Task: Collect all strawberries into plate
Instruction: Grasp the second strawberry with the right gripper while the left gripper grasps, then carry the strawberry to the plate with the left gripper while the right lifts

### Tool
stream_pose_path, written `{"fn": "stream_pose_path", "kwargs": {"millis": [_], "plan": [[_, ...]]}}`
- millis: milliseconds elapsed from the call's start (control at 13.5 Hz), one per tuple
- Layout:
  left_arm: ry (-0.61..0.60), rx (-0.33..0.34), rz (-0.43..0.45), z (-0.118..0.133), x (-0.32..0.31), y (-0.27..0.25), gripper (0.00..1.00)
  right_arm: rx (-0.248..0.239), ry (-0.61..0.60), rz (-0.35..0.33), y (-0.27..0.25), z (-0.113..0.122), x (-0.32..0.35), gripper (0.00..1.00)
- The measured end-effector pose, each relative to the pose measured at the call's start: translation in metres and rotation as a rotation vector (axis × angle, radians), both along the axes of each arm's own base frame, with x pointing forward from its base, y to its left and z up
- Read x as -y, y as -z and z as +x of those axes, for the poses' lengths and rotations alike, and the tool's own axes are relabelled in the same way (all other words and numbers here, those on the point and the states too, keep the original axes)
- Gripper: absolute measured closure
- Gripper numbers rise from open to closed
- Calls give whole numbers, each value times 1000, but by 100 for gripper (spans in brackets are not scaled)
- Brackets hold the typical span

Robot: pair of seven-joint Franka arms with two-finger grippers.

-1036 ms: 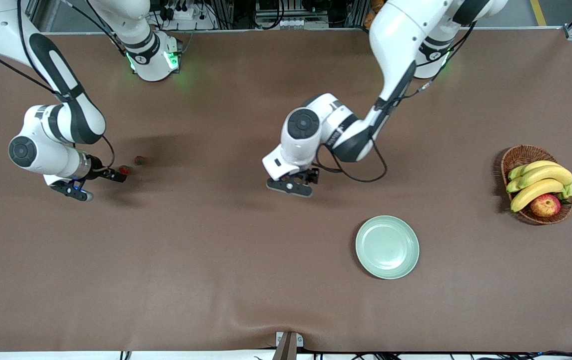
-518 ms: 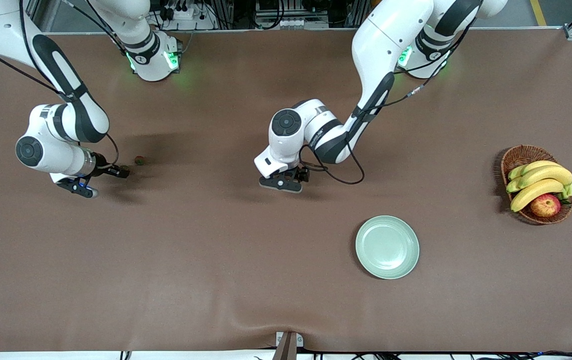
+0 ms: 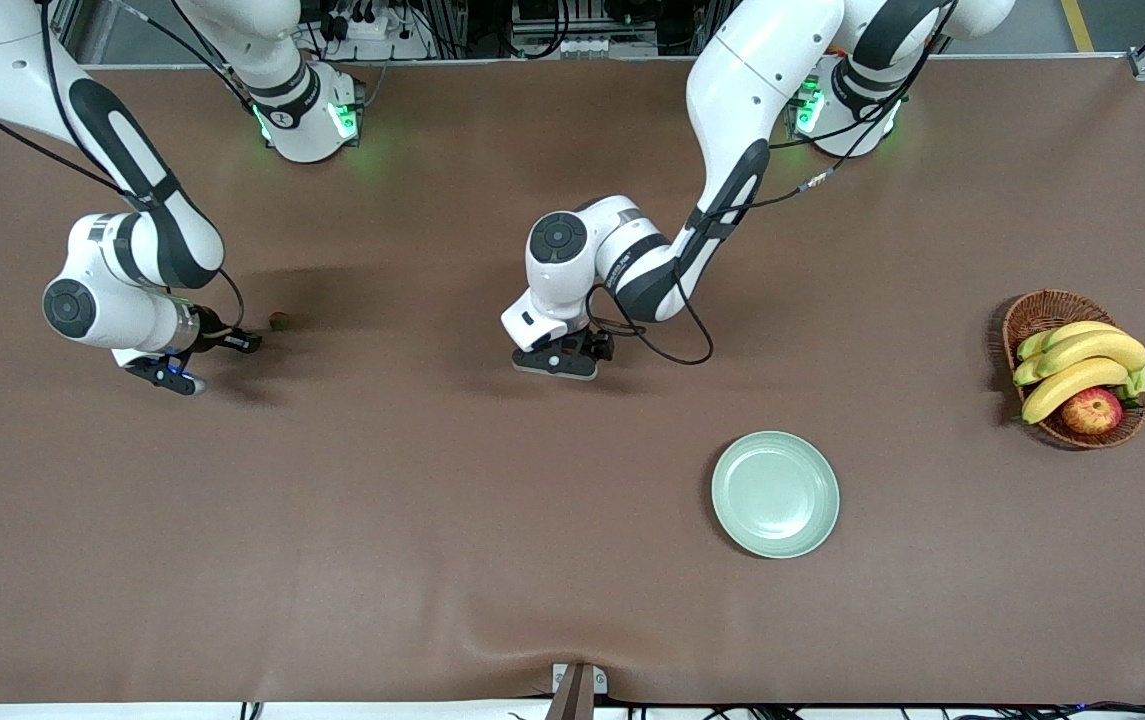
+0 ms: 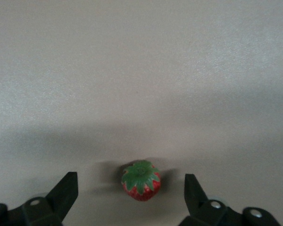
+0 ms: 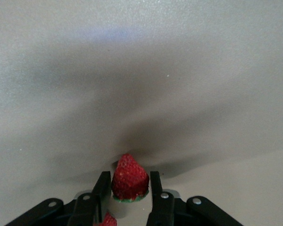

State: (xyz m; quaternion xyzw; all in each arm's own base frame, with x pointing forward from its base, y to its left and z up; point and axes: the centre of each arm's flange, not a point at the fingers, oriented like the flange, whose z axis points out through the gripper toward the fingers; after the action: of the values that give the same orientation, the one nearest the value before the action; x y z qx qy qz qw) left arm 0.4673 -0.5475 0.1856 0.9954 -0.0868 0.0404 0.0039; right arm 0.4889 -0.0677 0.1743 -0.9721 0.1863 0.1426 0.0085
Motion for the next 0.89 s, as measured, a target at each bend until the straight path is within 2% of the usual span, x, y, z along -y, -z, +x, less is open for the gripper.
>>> {"fn": "stream_pose_path", "kwargs": {"millis": [74,296,518,666,740,888], "plan": [[-5,0,1,0,-1,1,5,0,0,0,0,0,0,65],[-15,-3,3,-2,0,4,28,5,0,-1,-2,3,1,68],[-23,-4,3,-4,2,5,32,-31,1,-8,-18,17,6,68],[-36,-5,2,-5,3,5,51,-52,5,-15,-36,31,12,68],[-42,-5,1,-6,4,5,64,-57,6,-17,-43,36,14,68],[-45,-4,0,-6,4,5,67,-64,7,-20,-52,43,16,68]]}}
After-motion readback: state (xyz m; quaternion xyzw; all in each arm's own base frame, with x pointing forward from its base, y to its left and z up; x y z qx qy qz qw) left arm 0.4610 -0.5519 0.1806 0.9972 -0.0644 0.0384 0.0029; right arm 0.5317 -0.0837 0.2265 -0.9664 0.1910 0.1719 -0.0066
